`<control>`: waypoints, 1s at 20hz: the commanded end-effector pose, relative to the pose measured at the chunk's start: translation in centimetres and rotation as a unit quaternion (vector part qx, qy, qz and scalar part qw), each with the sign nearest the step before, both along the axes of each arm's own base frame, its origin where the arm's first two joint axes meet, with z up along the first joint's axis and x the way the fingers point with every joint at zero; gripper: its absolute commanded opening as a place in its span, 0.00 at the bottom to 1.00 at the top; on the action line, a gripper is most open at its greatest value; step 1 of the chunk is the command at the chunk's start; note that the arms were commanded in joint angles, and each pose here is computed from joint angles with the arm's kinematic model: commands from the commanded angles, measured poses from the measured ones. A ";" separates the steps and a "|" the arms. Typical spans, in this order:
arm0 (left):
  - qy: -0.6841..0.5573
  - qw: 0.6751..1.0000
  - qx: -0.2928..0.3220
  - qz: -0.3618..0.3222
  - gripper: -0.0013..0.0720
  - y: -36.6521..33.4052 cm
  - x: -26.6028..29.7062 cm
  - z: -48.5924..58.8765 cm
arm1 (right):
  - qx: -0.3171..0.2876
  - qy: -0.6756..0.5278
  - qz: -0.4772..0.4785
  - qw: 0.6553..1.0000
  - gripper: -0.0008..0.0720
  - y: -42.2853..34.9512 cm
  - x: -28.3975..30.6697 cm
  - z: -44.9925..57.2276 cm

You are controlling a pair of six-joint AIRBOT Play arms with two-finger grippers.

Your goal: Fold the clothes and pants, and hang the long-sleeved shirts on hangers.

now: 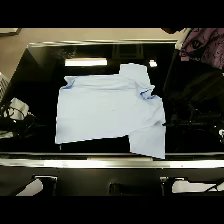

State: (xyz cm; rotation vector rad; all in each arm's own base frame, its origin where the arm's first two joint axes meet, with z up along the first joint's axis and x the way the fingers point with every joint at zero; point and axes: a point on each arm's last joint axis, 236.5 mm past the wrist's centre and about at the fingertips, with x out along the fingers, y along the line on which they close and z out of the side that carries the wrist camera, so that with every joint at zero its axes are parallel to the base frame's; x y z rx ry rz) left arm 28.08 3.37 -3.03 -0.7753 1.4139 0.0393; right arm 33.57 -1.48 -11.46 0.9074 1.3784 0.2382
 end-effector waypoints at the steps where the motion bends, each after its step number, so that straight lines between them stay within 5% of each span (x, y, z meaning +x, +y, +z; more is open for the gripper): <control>1: -0.010 0.999 -0.054 0.003 0.87 -2.2 -2.5 -3.6 | 0.018 0.010 0.012 1.000 0.06 0.7 -0.7 0.4; 13: 0.013 0.995 -0.099 0.010 0.82 -5.5 -3.6 -7.8 | 0.056 0.037 0.025 0.997 0.06 2.1 -2.1 1.8; 16: 0.023 0.995 -0.100 -0.009 0.34 -6.9 -3.5 -8.6 | 0.055 0.031 0.029 0.998 0.06 2.2 -2.2 2.5; 17: 0.024 0.995 -0.098 -0.012 0.11 -7.0 -3.5 -8.9 | 0.053 0.027 0.031 0.998 0.06 2.2 -2.2 2.9; 20: 0.013 0.995 -0.096 -0.016 0.04 -7.3 -2.7 -8.6 | 0.048 0.009 0.035 0.998 0.06 2.3 -2.0 4.4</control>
